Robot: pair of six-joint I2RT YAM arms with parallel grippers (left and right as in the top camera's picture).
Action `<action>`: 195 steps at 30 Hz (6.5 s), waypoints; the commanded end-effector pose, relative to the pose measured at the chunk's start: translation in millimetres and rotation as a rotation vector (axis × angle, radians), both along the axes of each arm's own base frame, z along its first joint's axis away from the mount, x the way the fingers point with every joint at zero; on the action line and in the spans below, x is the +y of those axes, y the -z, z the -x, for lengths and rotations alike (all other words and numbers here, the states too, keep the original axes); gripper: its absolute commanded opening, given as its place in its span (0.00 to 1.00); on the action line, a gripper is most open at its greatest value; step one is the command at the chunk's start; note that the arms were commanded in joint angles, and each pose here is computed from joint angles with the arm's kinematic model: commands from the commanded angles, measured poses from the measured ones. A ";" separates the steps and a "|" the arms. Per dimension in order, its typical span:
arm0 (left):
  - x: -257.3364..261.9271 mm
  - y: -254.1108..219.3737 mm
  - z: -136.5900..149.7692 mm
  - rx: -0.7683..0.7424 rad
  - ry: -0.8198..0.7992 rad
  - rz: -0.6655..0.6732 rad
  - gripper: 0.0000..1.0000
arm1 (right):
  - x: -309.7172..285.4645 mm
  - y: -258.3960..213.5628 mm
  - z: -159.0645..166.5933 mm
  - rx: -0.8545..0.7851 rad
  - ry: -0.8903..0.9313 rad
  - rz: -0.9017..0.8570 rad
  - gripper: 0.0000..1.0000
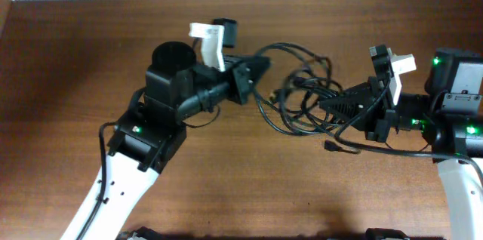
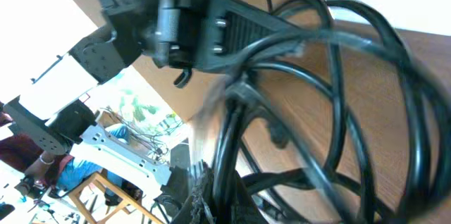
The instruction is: Untangle cables
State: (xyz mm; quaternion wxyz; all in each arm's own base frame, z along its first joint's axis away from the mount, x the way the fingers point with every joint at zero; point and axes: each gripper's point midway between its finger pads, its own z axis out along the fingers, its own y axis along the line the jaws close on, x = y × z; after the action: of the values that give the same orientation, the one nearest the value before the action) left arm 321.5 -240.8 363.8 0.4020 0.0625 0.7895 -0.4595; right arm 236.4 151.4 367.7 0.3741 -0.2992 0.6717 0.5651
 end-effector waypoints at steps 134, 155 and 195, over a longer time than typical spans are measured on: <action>-52.0 247.7 145.4 0.264 0.898 -0.757 0.92 | -17.7 -0.9 -17.2 0.086 0.247 0.097 0.04; -66.5 148.7 99.3 0.096 0.749 -0.662 0.00 | -39.0 29.7 -38.7 0.206 0.451 0.217 0.08; -106.4 -96.1 123.3 -0.462 0.815 -0.142 0.00 | -20.7 2.0 -24.9 0.102 0.282 0.108 0.89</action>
State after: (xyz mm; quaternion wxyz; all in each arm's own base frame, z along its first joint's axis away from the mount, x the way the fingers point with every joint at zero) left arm 208.0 -337.2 461.0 0.3659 0.4820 0.6334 -0.4822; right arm 266.9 124.9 358.1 0.4007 -0.1778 0.7700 0.4636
